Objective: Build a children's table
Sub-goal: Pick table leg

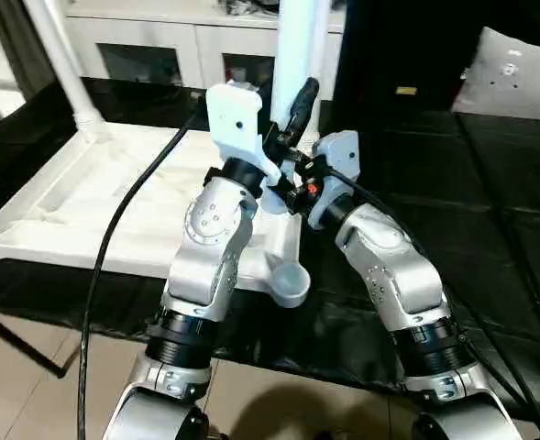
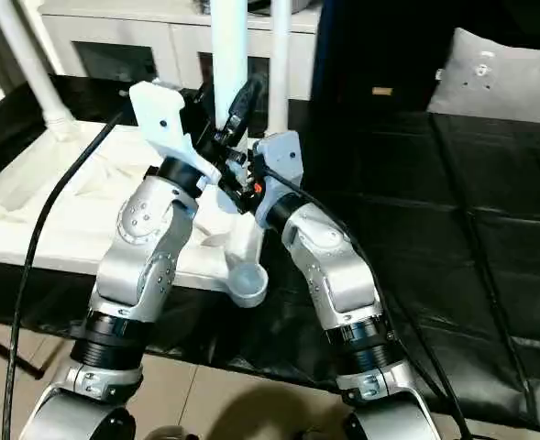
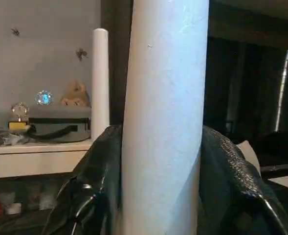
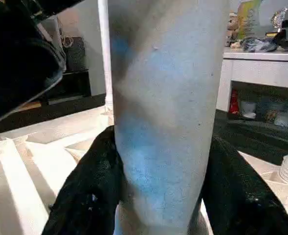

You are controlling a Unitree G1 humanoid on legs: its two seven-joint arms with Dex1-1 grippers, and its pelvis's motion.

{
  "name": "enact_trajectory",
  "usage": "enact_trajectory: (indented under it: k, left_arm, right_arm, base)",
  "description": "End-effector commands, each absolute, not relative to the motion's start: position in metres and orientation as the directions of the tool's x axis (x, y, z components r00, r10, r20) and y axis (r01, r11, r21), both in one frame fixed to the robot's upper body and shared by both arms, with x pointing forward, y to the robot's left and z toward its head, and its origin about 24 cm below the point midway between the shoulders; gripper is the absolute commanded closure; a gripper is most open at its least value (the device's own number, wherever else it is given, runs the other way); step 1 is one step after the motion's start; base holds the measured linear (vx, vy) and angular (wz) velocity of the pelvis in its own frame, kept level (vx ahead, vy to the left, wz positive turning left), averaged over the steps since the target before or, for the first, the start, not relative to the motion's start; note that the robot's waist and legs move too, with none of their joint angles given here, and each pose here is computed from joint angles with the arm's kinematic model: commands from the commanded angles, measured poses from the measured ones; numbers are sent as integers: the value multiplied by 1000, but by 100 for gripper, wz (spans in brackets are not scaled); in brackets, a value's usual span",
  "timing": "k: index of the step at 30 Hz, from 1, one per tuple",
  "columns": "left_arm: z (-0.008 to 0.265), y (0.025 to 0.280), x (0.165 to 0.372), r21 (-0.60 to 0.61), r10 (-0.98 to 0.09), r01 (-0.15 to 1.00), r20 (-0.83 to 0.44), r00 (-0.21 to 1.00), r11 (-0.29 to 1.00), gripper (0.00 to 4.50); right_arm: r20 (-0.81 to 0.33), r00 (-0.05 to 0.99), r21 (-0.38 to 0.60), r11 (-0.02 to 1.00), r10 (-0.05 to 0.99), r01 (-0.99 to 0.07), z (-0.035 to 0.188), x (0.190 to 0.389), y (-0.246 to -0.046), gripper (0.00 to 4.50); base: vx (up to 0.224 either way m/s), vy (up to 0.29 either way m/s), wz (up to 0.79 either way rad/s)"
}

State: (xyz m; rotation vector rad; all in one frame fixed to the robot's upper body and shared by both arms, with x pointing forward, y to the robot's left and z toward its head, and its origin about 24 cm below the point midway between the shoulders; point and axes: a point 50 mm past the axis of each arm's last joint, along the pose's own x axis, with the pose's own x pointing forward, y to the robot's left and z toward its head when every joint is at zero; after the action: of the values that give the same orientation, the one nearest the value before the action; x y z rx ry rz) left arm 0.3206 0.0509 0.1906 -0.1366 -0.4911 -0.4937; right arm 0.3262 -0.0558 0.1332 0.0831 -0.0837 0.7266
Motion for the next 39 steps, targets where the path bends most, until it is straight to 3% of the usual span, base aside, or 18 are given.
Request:
enact_trajectory:
  k: [1,3,5,8,12,16,17,18,19,30,34,39]
  left_arm:
    - [189,50,324,-31,-430,499,464,775,866,264]
    - [189,54,328,-40,-422,492,457,783,870,264]
    - [190,60,332,-72,-401,479,445,800,875,267]
    - [191,86,345,-236,-317,435,410,855,869,267]
    - [191,98,349,-307,-286,423,404,869,853,268]
    - [192,110,353,-380,-313,458,384,869,804,268]
    - [192,110,353,-382,-313,458,384,869,803,268]
    - [191,114,354,-438,-338,485,372,864,757,268]
    - [191,115,354,-460,-350,498,371,860,735,268]
    - [200,116,349,-473,-513,649,397,761,596,268]
    - [205,114,346,-472,-558,690,407,723,549,268]
    - [206,114,345,-463,-578,707,411,705,534,268]
  right_arm:
    - [110,723,32,725,682,-688,136,325,-51,191]
    - [114,718,28,720,687,-694,136,324,-52,184]
    - [128,712,54,712,690,-700,138,323,-55,148]
    - [163,717,185,693,678,-697,141,325,-76,129]
    - [199,712,249,668,674,-701,147,324,-92,96]
    - [233,774,414,660,588,-626,152,330,-131,59]
    - [234,776,416,661,586,-624,152,330,-131,59]
    - [249,817,465,675,520,-572,152,333,-150,54]
    - [254,822,473,676,509,-565,152,333,-155,54]
    - [263,761,518,579,592,-630,157,323,-165,54]
    - [259,707,503,533,658,-680,159,318,-161,54]
    - [227,686,455,548,691,-702,159,317,-159,54]
  base:
    - [0,0,0]
    - [0,0,0]
    - [0,0,0]
    - [0,0,0]
    - [0,0,0]
    - [0,0,0]
    - [0,0,0]
    - [0,0,0]
    - [0,0,0]
    - [0,0,0]
    - [0,0,0]
    - [0,0,0]
